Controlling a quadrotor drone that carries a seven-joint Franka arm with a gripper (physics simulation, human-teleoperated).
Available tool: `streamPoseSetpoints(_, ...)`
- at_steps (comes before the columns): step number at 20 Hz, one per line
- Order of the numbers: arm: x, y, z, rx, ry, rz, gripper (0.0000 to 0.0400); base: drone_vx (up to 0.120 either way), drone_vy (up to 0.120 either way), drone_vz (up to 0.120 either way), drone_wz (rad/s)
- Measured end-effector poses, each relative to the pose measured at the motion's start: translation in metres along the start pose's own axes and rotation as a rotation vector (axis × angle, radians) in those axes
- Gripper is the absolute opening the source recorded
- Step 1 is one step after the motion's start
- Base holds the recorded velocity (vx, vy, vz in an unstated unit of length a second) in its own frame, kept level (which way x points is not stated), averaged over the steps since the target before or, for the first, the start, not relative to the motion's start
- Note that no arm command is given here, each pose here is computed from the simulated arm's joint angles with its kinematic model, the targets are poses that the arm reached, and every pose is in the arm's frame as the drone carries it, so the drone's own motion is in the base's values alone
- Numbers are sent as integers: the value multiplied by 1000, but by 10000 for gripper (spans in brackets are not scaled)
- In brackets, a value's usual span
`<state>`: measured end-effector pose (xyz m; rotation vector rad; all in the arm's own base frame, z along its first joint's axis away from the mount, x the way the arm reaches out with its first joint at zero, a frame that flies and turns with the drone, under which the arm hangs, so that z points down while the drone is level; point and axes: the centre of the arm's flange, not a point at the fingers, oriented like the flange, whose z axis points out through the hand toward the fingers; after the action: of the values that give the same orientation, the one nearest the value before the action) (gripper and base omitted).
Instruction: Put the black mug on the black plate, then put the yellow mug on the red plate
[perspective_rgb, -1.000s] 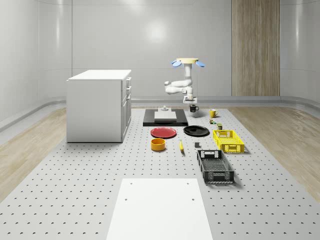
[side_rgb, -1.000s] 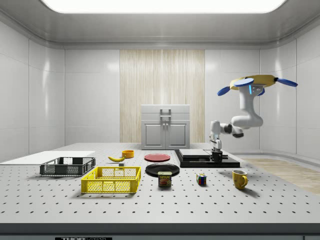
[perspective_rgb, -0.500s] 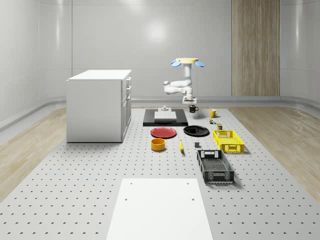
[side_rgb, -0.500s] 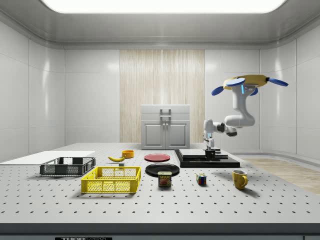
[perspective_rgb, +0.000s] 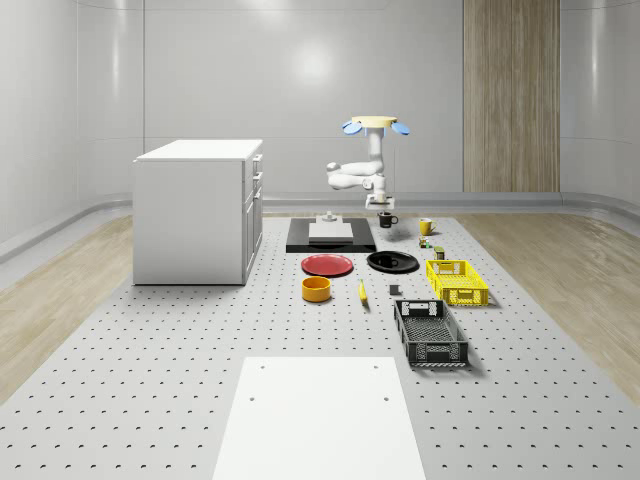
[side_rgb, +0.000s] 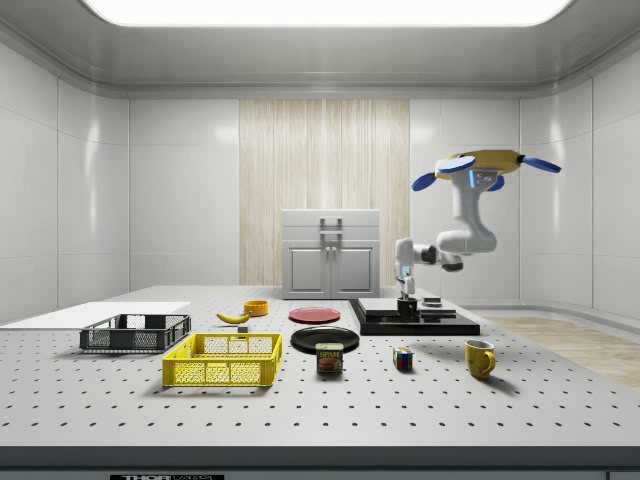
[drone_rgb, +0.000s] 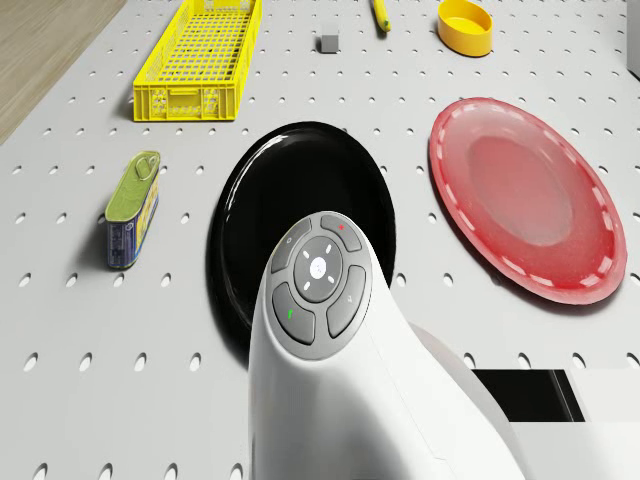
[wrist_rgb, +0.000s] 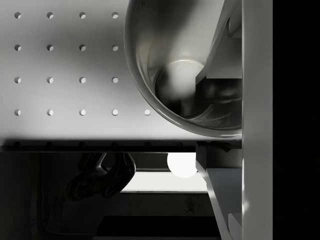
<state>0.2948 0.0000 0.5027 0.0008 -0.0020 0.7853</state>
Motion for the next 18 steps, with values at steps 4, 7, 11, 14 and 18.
streamPoseSetpoints(4,0,0,0,0,0,0,110,120,0,0,0)
streamPoseSetpoints(7,0,0,0,0,0,0,110,120,0,0,0)
streamPoseSetpoints(11,0,0,0,0,0,0,110,120,0,0,0)
streamPoseSetpoints(14,0,0,0,0,0,0,110,120,0,0,0)
streamPoseSetpoints(18,0,0,0,0,0,0,110,120,0,0,0)
